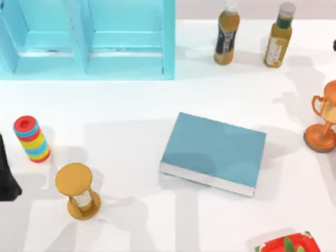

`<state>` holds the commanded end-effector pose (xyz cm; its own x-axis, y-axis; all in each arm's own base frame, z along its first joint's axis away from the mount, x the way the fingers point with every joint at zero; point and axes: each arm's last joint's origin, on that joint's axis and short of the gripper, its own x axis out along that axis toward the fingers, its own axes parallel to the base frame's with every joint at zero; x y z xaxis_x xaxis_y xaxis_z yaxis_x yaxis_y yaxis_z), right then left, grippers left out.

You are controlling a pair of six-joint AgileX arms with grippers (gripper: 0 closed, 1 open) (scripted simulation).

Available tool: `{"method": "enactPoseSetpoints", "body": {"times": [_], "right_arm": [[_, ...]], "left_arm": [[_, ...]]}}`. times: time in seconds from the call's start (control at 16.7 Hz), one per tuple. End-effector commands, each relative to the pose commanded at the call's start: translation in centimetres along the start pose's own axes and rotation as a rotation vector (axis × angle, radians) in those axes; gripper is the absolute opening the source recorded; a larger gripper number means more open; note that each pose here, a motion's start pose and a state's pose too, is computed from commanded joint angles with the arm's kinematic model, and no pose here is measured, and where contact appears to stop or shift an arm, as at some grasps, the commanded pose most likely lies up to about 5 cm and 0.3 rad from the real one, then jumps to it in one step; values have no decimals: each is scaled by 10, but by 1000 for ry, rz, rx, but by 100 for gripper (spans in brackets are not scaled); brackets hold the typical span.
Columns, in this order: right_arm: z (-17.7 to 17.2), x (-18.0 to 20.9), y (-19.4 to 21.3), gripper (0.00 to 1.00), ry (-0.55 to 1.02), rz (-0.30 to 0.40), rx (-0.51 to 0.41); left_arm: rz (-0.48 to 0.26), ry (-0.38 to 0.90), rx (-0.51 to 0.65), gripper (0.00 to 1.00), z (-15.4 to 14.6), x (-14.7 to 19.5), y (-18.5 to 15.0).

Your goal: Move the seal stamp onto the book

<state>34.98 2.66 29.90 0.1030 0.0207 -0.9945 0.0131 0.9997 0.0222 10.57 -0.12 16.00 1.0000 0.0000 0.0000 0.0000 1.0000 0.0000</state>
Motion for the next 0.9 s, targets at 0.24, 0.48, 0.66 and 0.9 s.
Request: {"method": "enactPoseSetpoints", "body": {"times": [0.24,0.48,0.66,0.9], "right_arm": [[19,14,87,0,-100,78,-32],[5,55,185,0,-37,96,-62],[-11,84,219,0,50,32,-42],[-12,99,219,0,100,-22,0]], "left_arm": [[0,0,0,100,0,0,0],[0,0,0,100,0,0,0],[0,0,0,100,0,0,0],[0,0,0,100,0,0,0]]}}
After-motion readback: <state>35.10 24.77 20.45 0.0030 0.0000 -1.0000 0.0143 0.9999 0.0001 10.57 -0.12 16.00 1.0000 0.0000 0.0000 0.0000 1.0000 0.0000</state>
